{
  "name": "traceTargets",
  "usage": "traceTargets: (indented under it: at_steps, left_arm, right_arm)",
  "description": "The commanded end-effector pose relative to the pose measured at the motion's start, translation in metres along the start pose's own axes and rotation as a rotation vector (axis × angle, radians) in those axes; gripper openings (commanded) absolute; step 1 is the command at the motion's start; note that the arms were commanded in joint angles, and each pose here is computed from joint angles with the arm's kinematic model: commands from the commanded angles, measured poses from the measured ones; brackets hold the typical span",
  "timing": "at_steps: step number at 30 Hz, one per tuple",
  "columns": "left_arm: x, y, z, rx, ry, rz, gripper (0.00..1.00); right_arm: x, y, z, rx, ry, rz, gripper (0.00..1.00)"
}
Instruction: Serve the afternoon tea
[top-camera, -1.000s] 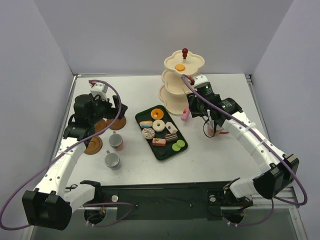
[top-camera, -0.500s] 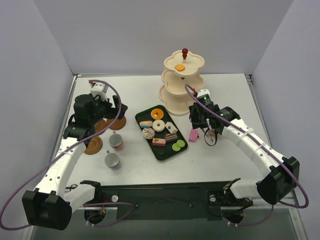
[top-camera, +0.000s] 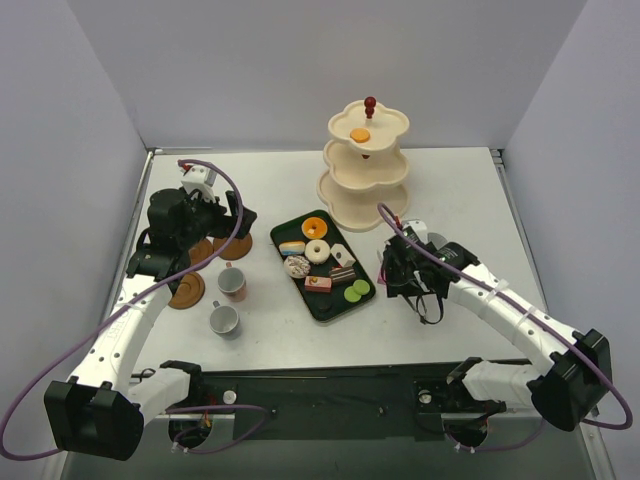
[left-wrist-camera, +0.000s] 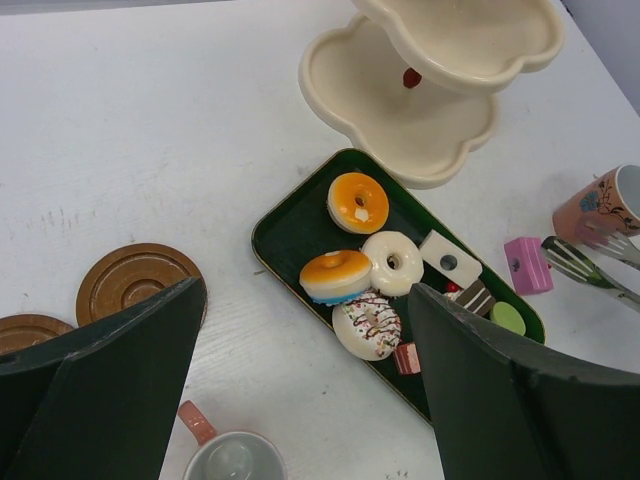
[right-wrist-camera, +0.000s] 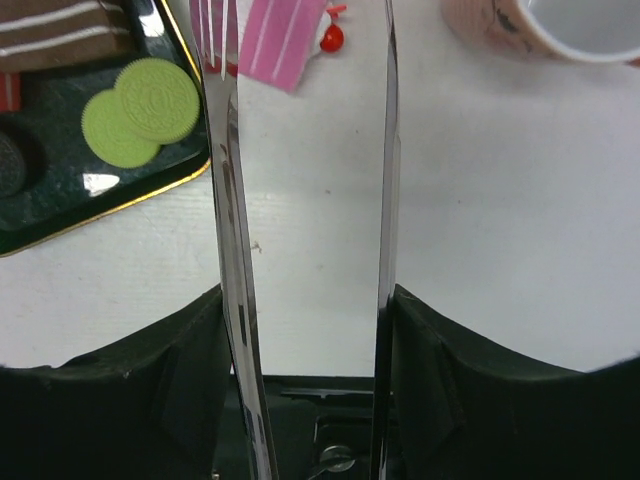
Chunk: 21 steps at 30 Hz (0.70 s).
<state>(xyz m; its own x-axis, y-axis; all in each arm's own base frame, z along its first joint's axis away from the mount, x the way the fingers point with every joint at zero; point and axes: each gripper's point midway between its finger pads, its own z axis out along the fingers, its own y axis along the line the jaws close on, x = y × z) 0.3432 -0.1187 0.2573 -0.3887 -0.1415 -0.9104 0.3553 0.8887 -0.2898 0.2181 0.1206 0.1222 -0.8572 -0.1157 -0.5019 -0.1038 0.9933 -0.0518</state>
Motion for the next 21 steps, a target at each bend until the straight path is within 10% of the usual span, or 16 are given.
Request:
traceTargets:
  at_steps: [1, 21]
  left_arm:
    - [-0.021, -0.010, -0.001, 0.038, -0.065, 0.017, 0.94]
    - [-0.019, -0.011, 0.000, 0.038, -0.058, 0.018, 0.94]
  right_arm:
    - [0.026, -0.006, -0.001, 0.030, 0.075, 0.044, 0.54]
    - [0.050, 0.027, 0.013, 0.027, 0.124, 0.025, 0.50]
